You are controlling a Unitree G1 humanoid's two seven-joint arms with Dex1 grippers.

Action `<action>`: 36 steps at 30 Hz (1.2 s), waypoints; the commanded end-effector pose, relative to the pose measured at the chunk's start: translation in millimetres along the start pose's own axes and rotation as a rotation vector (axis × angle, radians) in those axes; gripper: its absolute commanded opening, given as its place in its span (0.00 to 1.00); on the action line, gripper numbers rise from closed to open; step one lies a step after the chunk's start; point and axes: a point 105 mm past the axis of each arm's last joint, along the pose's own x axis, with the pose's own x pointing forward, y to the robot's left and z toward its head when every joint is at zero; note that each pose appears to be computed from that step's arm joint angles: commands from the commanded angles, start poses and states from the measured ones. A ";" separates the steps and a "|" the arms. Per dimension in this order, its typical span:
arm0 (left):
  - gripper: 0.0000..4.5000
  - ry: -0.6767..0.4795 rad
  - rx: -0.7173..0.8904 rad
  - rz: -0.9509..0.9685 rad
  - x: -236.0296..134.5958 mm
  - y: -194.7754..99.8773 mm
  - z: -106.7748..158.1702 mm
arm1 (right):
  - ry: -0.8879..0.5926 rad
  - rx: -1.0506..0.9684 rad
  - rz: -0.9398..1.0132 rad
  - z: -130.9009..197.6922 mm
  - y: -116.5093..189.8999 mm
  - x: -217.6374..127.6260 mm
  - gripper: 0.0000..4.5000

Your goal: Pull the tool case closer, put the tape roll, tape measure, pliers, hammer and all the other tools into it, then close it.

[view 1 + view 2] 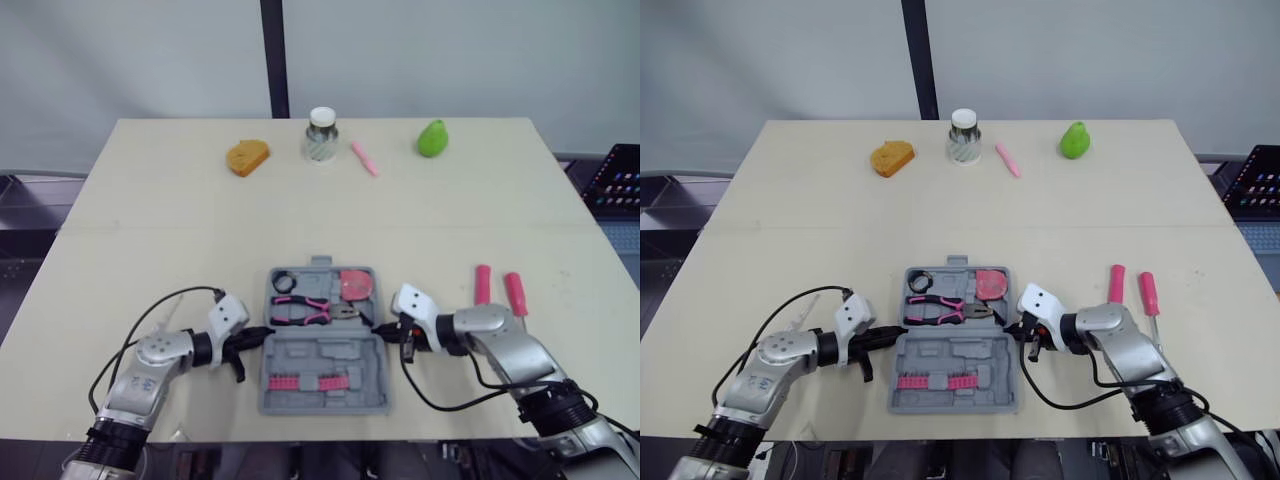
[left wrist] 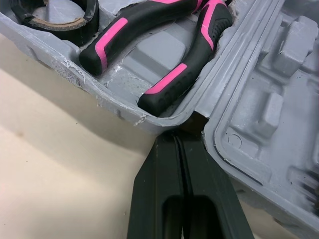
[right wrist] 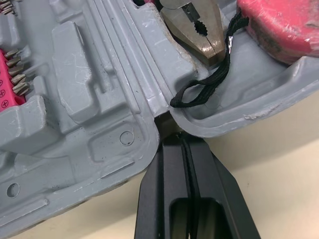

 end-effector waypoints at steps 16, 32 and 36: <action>0.01 -0.001 0.012 0.012 6.8 1.9 2.7 | -0.063 -0.055 0.065 17.8 13.6 7.0 0.01; 0.01 -0.004 -0.022 0.099 -29.9 19.3 -1.3 | -0.094 0.010 0.012 6.5 -4.9 -25.4 0.01; 0.01 -0.028 -0.033 0.106 -42.9 17.9 9.3 | -0.145 0.044 0.005 10.7 -8.8 -40.4 0.01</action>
